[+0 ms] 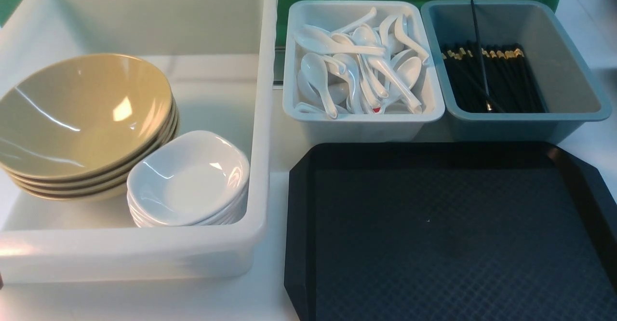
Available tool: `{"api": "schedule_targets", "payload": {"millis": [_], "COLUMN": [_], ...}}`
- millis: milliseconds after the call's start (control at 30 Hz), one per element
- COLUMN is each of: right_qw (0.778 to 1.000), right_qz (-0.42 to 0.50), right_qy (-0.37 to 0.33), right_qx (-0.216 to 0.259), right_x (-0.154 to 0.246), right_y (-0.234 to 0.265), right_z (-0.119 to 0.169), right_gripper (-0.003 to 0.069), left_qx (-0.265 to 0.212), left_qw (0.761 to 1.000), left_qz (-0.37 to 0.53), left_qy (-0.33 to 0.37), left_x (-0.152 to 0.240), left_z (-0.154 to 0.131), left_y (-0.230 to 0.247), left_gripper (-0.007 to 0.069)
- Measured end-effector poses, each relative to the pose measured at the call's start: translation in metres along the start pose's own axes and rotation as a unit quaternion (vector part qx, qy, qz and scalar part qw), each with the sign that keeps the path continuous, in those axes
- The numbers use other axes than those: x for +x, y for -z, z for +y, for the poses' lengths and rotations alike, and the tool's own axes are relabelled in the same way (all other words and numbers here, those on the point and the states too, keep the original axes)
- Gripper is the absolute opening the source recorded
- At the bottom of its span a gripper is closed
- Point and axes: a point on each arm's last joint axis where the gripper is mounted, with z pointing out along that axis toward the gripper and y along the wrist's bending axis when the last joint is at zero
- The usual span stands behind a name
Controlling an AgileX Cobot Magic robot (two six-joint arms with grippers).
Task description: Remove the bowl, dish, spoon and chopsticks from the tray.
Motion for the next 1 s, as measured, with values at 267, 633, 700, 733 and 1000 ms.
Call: {"api": "schedule_targets", "payload": {"millis": [267,633,700,733,1000], "right_qw": [0.999,0.999,0.999,0.999,0.999], "right_qz": [0.047,0.047,0.047,0.047,0.047], "right_qy": [-0.017,-0.023,-0.023,-0.023,-0.023], "right_qx": [0.01,0.007,0.007,0.007,0.007], "right_x": [0.012,0.012,0.012,0.012,0.012], "right_y": [0.0,0.0,0.0,0.0,0.0], "right_z": [-0.001,-0.001,-0.001,-0.001,-0.001], "right_gripper": [0.0031,0.0034,0.0034,0.0034,0.004], "left_qx": [0.001,0.002,0.002,0.002,0.002], "left_qw": [1.0,1.0,1.0,1.0,1.0], "left_qz": [0.0,0.0,0.0,0.0,0.0], "left_qy": [0.001,0.002,0.002,0.002,0.002], "left_x": [0.0,0.0,0.0,0.0,0.0], "left_z": [0.0,0.0,0.0,0.0,0.0], "left_y": [0.0,0.0,0.0,0.0,0.0], "left_gripper": [-0.0011,-0.0011,-0.0011,-0.0011,-0.0011]}}
